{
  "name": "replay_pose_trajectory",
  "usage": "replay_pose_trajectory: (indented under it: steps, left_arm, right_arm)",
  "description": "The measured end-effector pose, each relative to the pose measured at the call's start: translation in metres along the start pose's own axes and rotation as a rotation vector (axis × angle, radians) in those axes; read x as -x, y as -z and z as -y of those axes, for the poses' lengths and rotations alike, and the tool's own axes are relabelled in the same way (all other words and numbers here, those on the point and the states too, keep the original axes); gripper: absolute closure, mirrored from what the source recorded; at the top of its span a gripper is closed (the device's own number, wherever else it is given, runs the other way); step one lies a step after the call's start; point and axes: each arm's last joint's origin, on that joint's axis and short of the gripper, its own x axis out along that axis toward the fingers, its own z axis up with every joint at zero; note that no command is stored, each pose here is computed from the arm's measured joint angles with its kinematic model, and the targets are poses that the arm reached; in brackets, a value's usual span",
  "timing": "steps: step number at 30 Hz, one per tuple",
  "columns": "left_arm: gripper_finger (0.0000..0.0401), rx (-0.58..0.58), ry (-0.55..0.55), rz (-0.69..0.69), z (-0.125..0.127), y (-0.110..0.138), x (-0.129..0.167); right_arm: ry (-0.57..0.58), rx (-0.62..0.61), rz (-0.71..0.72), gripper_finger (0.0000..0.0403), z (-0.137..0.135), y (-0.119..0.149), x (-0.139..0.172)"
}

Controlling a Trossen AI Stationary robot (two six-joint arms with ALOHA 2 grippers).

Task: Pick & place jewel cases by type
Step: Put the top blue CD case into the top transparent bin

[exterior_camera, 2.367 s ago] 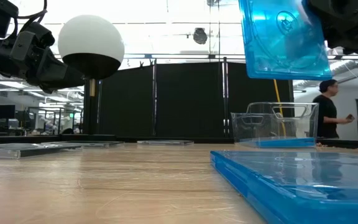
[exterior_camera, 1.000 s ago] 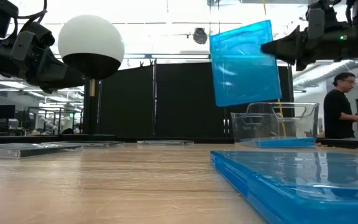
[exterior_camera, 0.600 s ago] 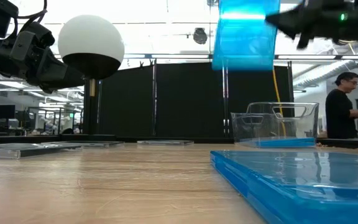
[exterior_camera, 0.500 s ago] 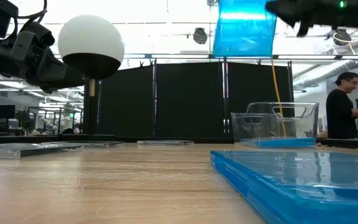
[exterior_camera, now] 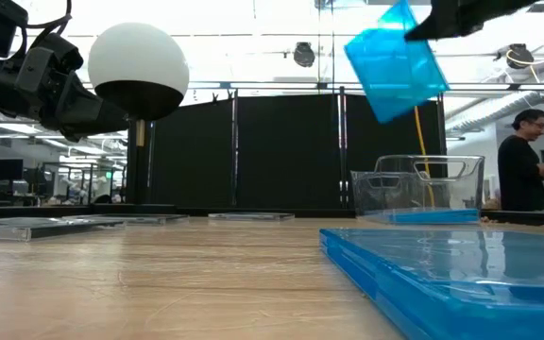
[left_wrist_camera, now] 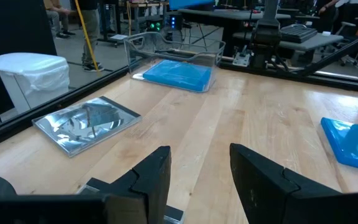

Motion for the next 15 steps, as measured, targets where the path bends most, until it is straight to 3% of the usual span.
replay_pose_trajectory:
  steps: [7, 15]
  left_arm:
    - [0.0231, 0.0, 0.0, 0.0, 0.0, 0.0, 0.0]
    - [0.0231, 0.0, 0.0, 0.0, 0.0, 0.0, 0.0]
  right_arm:
    - [0.047, -0.032, -0.235, 0.0377, -0.01, 0.034, -0.016]
    - [0.056, -0.023, -0.398, 0.0377, -0.021, 0.071, -0.036]
